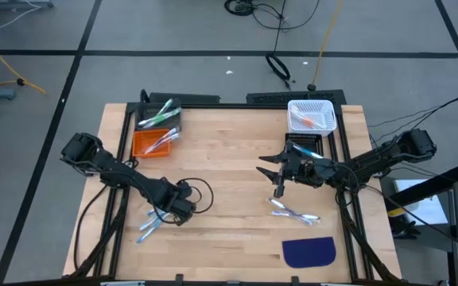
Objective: Pick & Place Toothbrushes
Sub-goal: Put the blue toothbrush into the black bin
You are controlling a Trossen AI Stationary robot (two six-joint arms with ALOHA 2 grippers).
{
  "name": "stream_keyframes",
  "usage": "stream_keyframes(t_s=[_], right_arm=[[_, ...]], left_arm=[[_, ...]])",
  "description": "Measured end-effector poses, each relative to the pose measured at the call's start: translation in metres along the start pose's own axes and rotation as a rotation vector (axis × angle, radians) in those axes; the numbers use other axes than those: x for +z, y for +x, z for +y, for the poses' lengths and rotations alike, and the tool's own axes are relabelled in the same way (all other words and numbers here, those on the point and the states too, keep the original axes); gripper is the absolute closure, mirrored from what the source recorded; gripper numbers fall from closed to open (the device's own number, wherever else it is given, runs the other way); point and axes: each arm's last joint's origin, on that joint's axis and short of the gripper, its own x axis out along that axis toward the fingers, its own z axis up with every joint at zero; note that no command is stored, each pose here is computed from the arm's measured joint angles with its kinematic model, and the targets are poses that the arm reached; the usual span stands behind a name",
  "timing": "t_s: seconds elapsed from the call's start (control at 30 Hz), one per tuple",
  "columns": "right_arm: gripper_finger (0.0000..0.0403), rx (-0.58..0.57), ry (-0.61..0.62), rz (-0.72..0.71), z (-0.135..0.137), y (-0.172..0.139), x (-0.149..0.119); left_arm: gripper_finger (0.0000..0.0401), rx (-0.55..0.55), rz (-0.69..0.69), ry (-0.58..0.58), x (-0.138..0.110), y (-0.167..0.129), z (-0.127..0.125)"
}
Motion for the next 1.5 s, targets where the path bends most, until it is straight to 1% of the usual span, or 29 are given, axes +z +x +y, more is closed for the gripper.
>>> stream_keyframes(t_s=[0.23,0.5,0.67,0.8,0.87,1.03,1.13,1.33,1.43,1.5], right_arm=[[0.0246,0.0,-0.002,0.003,0.0,0.0,0.0],[0.0246,0.002,-0.01,0.028,0.0,0.0,-0.003],[0.0246,0.01,-0.013,0.036,0.0,0.0,-0.004],[0.0246,0.1,0.021,0.034,0.003,0.0,-0.004],[0.0246,0.136,0.041,0.035,0.004,0.0,-0.004],[0.0246,0.136,0.041,0.054,0.005,0.001,-0.008],[0.0246,0.136,0.037,0.063,0.006,0.003,-0.012],[0.0246,0.134,0.035,0.064,0.008,0.007,-0.019],[0.0246,0.127,0.04,0.049,0.007,0.009,-0.021],[0.0246,0.121,0.042,0.041,0.007,0.011,-0.022]], left_arm=[[0.0401,0.079,-0.092,0.043,0.014,-0.032,-0.004],[0.0401,0.059,-0.258,0.115,0.041,-0.066,-0.01],[0.0401,0.083,-0.374,0.146,0.059,-0.085,-0.009],[0.0401,0.091,-0.477,0.18,0.073,-0.101,-0.01],[0.0401,0.08,-0.533,0.203,0.08,-0.107,-0.011],[0.0401,-0.007,-0.716,0.283,0.103,-0.125,-0.02],[0.0401,-0.035,-0.819,0.328,0.114,-0.132,-0.023],[0.0401,-0.065,-0.977,0.348,0.13,-0.145,-0.024],[0.0401,-0.076,-1.041,0.347,0.136,-0.15,-0.024],[0.0401,-0.102,-1.073,0.36,0.139,-0.154,-0.024]])
